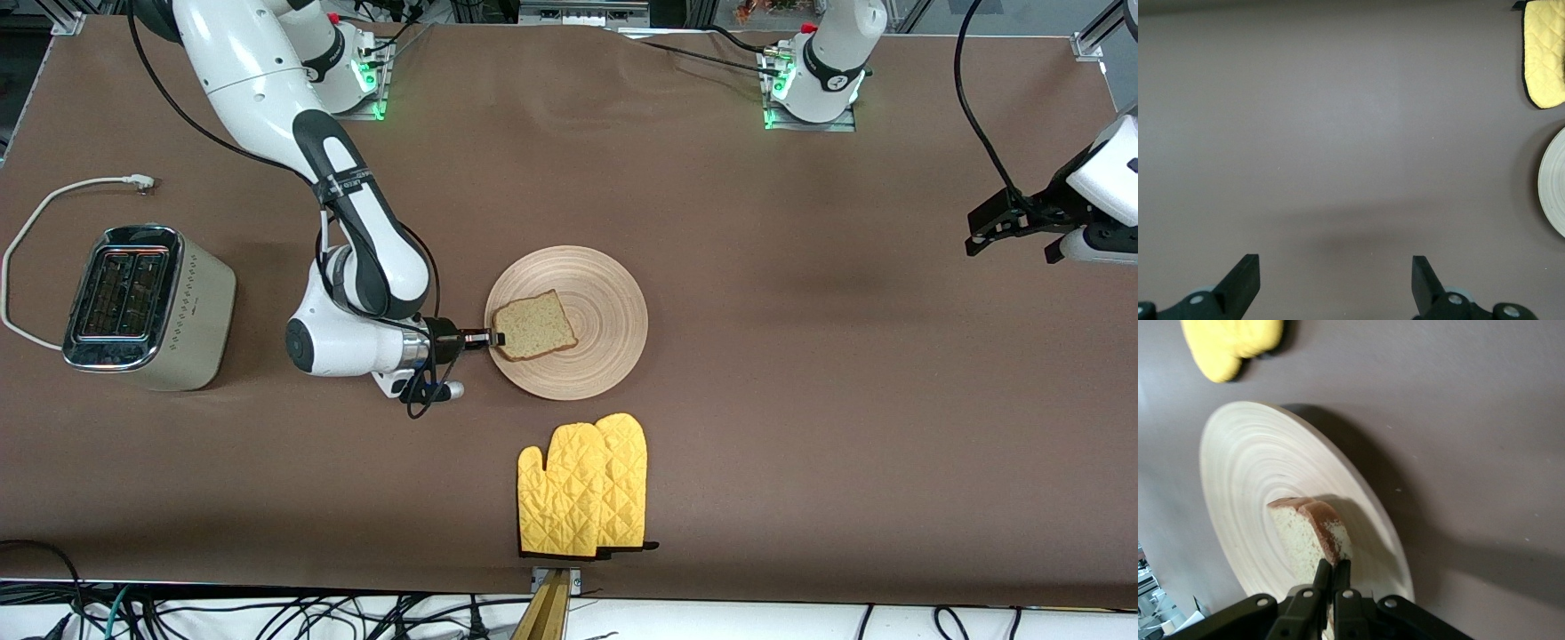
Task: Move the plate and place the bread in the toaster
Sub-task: 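Lift the bread with the right gripper and carry it over the toaster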
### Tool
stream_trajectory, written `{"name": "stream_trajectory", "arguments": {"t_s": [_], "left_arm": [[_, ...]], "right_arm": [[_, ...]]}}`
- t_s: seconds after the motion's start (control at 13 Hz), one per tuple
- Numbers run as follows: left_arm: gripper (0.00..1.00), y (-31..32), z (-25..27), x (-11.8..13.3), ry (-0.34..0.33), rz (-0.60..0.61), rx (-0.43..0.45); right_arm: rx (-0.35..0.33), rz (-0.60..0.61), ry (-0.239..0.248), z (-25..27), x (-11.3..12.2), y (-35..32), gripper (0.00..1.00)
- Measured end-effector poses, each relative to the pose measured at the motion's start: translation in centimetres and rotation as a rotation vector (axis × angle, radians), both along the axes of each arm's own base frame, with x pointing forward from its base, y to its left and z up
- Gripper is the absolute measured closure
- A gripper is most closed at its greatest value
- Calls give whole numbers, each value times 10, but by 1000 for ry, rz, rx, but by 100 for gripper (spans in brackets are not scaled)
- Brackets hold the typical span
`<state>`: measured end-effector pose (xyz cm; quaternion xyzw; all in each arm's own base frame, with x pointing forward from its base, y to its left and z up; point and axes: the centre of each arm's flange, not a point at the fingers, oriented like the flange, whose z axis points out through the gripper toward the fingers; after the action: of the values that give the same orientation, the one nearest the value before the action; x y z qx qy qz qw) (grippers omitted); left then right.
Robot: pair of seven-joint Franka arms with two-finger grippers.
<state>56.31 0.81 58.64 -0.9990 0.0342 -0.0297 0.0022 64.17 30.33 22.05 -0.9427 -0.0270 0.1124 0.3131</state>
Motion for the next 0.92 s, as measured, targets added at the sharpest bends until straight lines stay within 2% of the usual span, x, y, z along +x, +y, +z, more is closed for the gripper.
{"name": "stream_trajectory", "arguments": {"t_s": [0.15, 0.46, 0.61, 0.92], "left_arm": [[0, 0, 0, 0, 2, 0, 0], [0, 0, 0, 0, 3, 0, 0], [0, 0, 0, 0, 3, 0, 0], [0, 0, -1, 0, 3, 1, 0]], "right_arm": [[-38, 74, -34, 30, 2, -1, 95], [-134, 164, -7, 107, 9, -61, 95], [-216, 195, 27, 154, 14, -111, 95], [-423, 195, 84, 230, 11, -230, 95]]}}
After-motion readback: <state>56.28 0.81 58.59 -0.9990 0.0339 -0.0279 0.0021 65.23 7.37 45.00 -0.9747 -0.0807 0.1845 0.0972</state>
